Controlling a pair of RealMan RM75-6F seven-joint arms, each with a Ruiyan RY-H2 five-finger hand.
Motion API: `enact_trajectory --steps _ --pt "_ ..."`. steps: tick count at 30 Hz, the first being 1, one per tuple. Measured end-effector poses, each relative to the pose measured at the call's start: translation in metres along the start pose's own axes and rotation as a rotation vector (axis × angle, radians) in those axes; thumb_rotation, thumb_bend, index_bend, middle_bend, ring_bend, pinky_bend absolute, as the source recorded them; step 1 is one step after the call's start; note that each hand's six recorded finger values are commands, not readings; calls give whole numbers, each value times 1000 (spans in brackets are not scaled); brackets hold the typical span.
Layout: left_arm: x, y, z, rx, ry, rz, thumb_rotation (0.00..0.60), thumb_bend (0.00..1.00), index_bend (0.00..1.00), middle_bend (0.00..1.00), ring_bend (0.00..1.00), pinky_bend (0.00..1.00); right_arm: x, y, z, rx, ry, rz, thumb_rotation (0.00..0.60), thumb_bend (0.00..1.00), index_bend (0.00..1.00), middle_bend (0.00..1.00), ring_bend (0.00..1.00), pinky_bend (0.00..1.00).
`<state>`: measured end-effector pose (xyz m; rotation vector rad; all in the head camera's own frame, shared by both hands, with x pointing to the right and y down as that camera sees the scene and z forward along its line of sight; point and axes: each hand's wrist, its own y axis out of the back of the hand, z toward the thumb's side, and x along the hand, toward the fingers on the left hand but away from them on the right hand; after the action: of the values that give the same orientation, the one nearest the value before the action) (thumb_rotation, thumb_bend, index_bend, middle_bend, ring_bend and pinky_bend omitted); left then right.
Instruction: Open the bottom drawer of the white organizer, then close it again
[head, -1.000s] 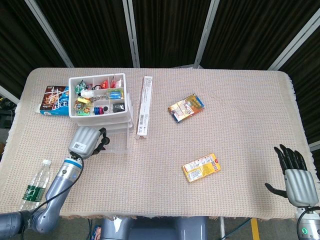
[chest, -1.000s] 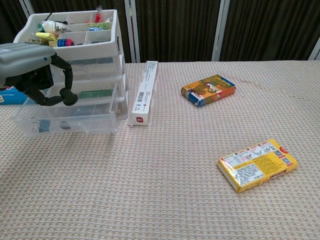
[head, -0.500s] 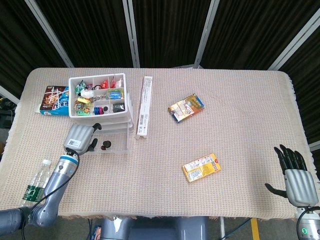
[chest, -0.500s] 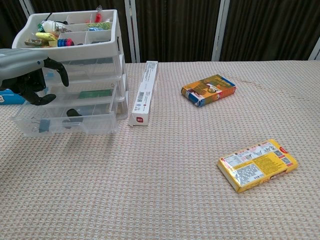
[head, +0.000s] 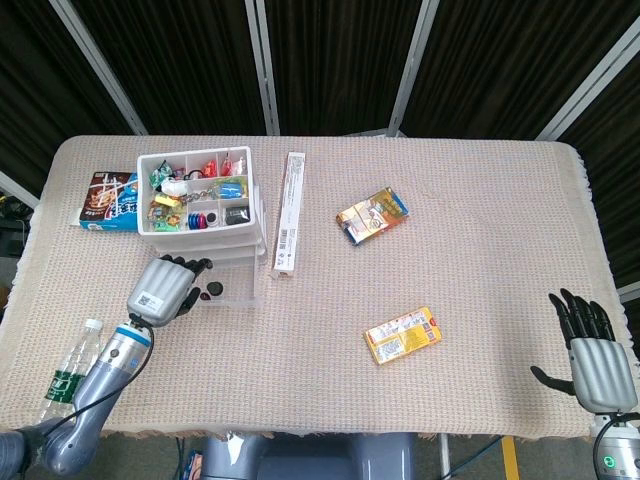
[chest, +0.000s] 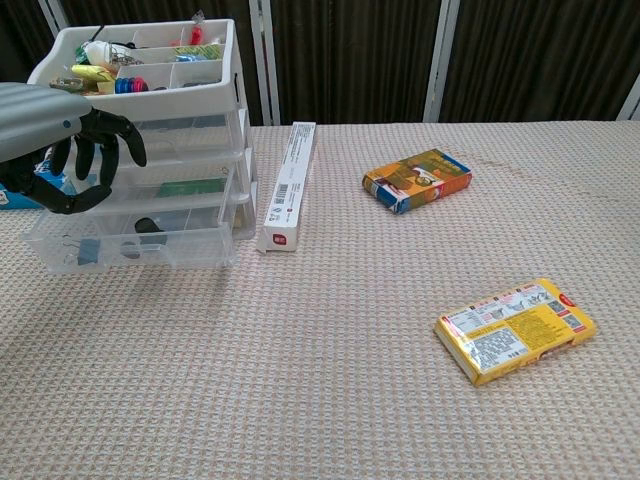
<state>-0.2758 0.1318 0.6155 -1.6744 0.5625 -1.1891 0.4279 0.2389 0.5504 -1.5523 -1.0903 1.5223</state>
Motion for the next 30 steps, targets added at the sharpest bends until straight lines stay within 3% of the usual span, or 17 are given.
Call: enact_trajectory --steps 2,6,12,18,24,30 --pt "-7 2 4 60 -57 28 600 998 319 151 129 334 0 0 0 1 -3 -3 600 2 43 0 0 0" --pt "-30 -3 9 219 -199 66 600 1000 268 38 8 156 0 0 0 2 -8 -7 600 2 43 0 0 0" --pt "-67 -28 5 438 -382 19 600 1000 241 5 0 132 0 0 0 4 -15 -11 600 2 43 0 0 0" --pt "-81 -48 7 646 -539 -34 600 1000 232 5 0 124 -1 0 -1 3 -18 -11 600 2 43 0 0 0" --pt "-86 -62 8 732 -612 -81 600 1000 226 5 0 121 -1 1 -1 0 -19 -10 600 2 43 0 0 0" --pt "-82 -74 7 772 -636 -132 600 1000 222 5 0 121 -1 1 -1 -2 -19 -10 600 2 43 0 0 0"
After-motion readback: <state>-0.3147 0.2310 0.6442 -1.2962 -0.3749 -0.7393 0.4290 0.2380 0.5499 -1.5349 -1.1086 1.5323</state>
